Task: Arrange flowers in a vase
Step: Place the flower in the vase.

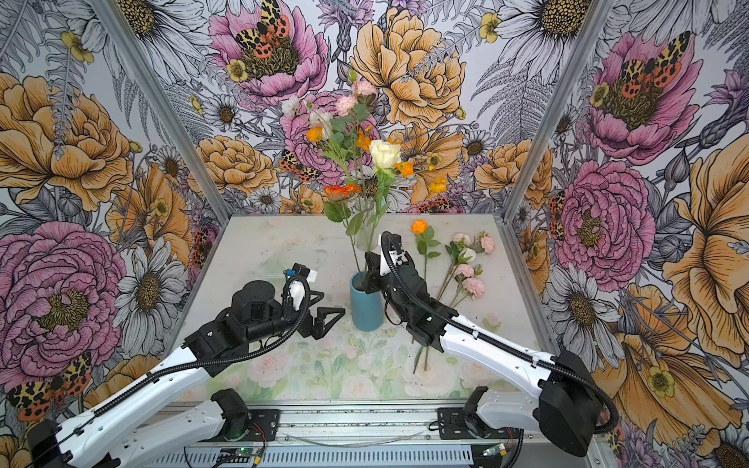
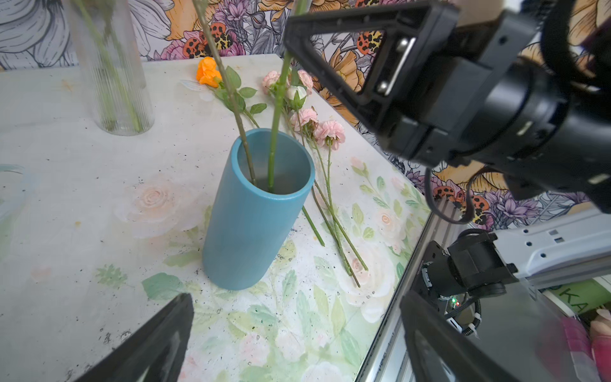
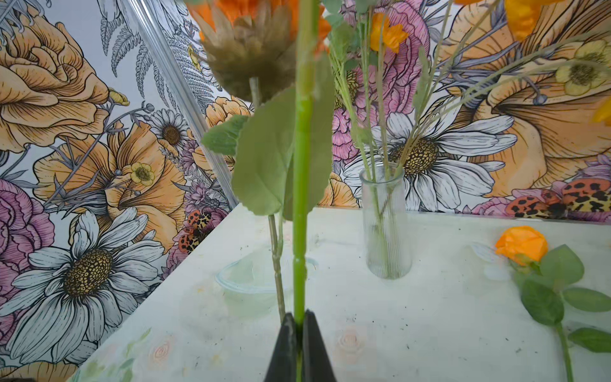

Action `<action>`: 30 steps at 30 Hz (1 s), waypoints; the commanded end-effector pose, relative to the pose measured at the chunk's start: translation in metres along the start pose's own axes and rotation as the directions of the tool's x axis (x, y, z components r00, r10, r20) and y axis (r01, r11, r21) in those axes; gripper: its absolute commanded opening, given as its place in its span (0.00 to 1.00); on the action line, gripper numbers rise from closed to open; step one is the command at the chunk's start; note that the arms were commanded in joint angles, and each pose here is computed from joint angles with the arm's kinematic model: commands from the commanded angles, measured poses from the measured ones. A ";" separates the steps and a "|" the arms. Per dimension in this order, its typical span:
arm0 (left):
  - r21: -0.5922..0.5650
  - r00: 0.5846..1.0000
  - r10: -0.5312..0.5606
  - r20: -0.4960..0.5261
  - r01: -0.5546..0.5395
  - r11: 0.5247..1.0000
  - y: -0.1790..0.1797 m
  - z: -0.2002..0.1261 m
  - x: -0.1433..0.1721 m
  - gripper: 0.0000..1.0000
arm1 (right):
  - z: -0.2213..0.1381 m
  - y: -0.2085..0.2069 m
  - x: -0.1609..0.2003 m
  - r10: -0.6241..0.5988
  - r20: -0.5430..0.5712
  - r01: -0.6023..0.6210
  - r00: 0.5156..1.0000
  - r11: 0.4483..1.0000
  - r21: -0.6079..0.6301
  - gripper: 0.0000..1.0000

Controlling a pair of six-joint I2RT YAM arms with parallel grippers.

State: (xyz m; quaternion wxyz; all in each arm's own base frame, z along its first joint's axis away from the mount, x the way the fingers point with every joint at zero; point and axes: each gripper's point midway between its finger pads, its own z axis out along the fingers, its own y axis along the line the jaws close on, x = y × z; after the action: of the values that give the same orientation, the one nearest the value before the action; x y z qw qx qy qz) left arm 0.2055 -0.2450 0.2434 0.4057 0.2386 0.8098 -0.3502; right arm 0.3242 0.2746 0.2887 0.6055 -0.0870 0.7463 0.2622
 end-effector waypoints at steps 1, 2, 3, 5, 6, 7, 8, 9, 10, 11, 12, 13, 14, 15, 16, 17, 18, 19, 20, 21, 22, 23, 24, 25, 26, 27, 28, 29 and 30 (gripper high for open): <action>0.056 0.999 0.042 0.016 -0.042 0.998 -0.014 0.002 -0.008 0.99 | 0.004 0.016 -0.021 0.042 0.096 -0.036 0.995 0.997 -0.062 0.00; 0.054 0.999 0.042 0.015 -0.043 0.998 -0.014 0.002 -0.008 0.99 | 0.007 0.015 -0.016 0.041 0.087 -0.036 0.995 0.998 -0.060 0.00; 0.052 0.999 0.043 0.016 -0.044 0.998 -0.014 0.003 -0.009 0.99 | 0.009 0.015 -0.013 0.038 0.082 -0.033 0.996 0.998 -0.058 0.00; 0.046 0.999 0.046 0.018 -0.046 0.998 -0.013 0.003 -0.010 0.99 | 0.011 0.013 -0.008 0.039 0.076 -0.035 0.996 0.998 -0.049 0.04; 0.041 0.999 0.043 0.020 -0.044 0.998 -0.012 0.003 -0.011 0.99 | 0.011 0.014 -0.006 0.038 0.073 -0.034 0.997 0.998 -0.051 0.08; 0.042 0.999 0.045 0.023 -0.046 0.998 -0.013 0.003 -0.012 0.99 | 0.011 0.012 -0.005 0.036 0.072 -0.033 0.997 0.998 -0.044 0.10; 0.044 0.999 0.044 0.025 -0.045 0.998 -0.014 0.002 -0.013 0.99 | 0.011 0.011 -0.005 0.038 0.071 -0.036 0.997 0.999 -0.035 0.14; 0.045 0.999 0.045 0.028 -0.046 0.998 -0.014 0.001 -0.014 0.99 | 0.011 0.010 -0.004 0.031 0.063 -0.029 0.998 0.999 -0.031 0.20; 0.045 0.998 0.046 0.032 -0.047 0.998 -0.015 0.001 -0.015 0.99 | 0.010 0.011 -0.005 0.027 0.060 -0.025 0.998 0.999 -0.031 0.22; 0.043 0.998 0.046 0.034 -0.048 0.998 -0.015 0.000 -0.016 0.99 | 0.009 0.011 -0.006 0.024 0.055 -0.023 0.998 0.999 -0.030 0.25; 0.047 0.998 0.048 0.037 -0.050 0.998 -0.016 -0.001 -0.018 0.99 | 0.008 0.013 -0.008 0.018 0.052 -0.017 0.998 0.999 -0.036 0.31; 0.049 0.998 0.051 0.038 -0.053 0.997 -0.017 -0.001 -0.019 0.99 | 0.006 0.013 -0.010 0.013 0.049 -0.012 0.999 0.999 -0.036 0.35; 0.048 0.998 0.051 0.041 -0.053 0.997 -0.017 -0.002 -0.020 0.99 | 0.005 0.014 -0.012 0.011 0.047 -0.010 0.999 0.999 -0.035 0.38; 0.051 0.997 0.052 0.048 -0.055 0.997 -0.018 -0.003 -0.022 0.99 | 0.002 0.015 -0.014 0.006 0.044 -0.004 0.999 0.999 -0.040 0.43; 0.052 0.997 0.054 0.049 -0.057 0.997 -0.019 -0.003 -0.023 0.99 | -0.002 0.014 -0.015 0.002 0.037 0.000 0.999 0.999 -0.037 0.46; 0.052 0.997 0.058 0.051 -0.061 0.997 -0.020 -0.003 -0.023 0.99 | -0.004 0.014 -0.015 -0.002 0.028 0.002 1.000 0.999 -0.032 0.46; 0.052 0.996 0.068 0.057 -0.071 0.996 -0.021 -0.004 -0.025 0.99 | -0.008 0.013 -0.015 -0.006 0.014 0.007 1.000 1.000 -0.029 0.47; 0.051 0.995 0.077 0.062 -0.080 0.995 -0.022 -0.004 -0.027 0.99 | -0.012 0.011 -0.015 -0.011 -0.002 0.011 1.000 1.000 -0.021 0.48; 0.051 0.994 0.087 0.066 -0.090 0.995 -0.024 -0.004 -0.028 0.99 | -0.017 0.010 -0.017 -0.013 -0.014 0.012 1.000 1.000 -0.020 0.49; 0.048 0.992 0.100 0.073 -0.104 0.993 -0.025 -0.004 -0.031 0.99 | -0.023 0.009 -0.018 -0.018 -0.034 0.018 0.999 1.000 -0.013 0.50; 0.047 0.991 0.111 0.078 -0.115 0.992 -0.026 -0.004 -0.033 0.99 | -0.030 0.007 -0.023 -0.019 -0.043 0.019 0.999 1.000 -0.007 0.51; 0.047 0.989 0.121 0.082 -0.125 0.991 -0.027 -0.004 -0.035 0.99 | -0.036 0.004 -0.023 -0.016 -0.061 0.016 0.998 1.000 0.008 0.52; 0.047 0.987 0.137 0.082 -0.142 0.989 -0.029 -0.002 -0.037 0.99 | -0.044 -0.001 -0.026 -0.011 -0.070 0.014 0.998 0.999 0.032 0.52; 0.041 0.985 0.155 0.081 -0.159 0.986 -0.029 -0.001 -0.039 0.99 | -0.053 -0.011 -0.024 0.003 -0.090 0.004 0.996 0.997 0.076 0.53; 0.031 0.983 0.166 0.078 -0.169 0.985 -0.029 0.001 -0.039 0.99 | -0.058 -0.022 -0.023 0.029 -0.102 -0.016 0.994 0.992 0.125 0.53; 0.019 0.980 0.183 0.072 -0.185 0.983 -0.028 0.003 -0.040 0.99 | -0.063 -0.036 -0.015 0.058 -0.138 -0.034 0.989 0.984 0.175 0.53; 0.008 0.978 0.196 0.069 -0.197 0.980 -0.027 0.003 -0.040 0.99 | -0.066 -0.048 -0.007 0.088 -0.170 -0.051 0.981 0.976 0.210 0.53; 0.001 0.976 0.206 0.067 -0.206 0.979 -0.027 0.004 -0.040 0.99 | -0.067 -0.062 0.003 0.119 -0.199 -0.067 0.973 0.966 0.248 0.54; 0.002 0.974 0.217 0.071 -0.217 0.976 -0.028 0.004 -0.041 0.99 | -0.066 -0.075 0.014 0.142 -0.226 -0.076 0.964 0.958 0.277 0.54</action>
State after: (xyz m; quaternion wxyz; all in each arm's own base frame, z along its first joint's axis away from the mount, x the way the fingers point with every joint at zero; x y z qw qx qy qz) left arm 0.2058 -0.2699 0.2705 0.4355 0.3026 0.7785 -0.3358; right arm 0.2949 0.2143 0.3180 0.5723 -0.0395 0.7835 0.2386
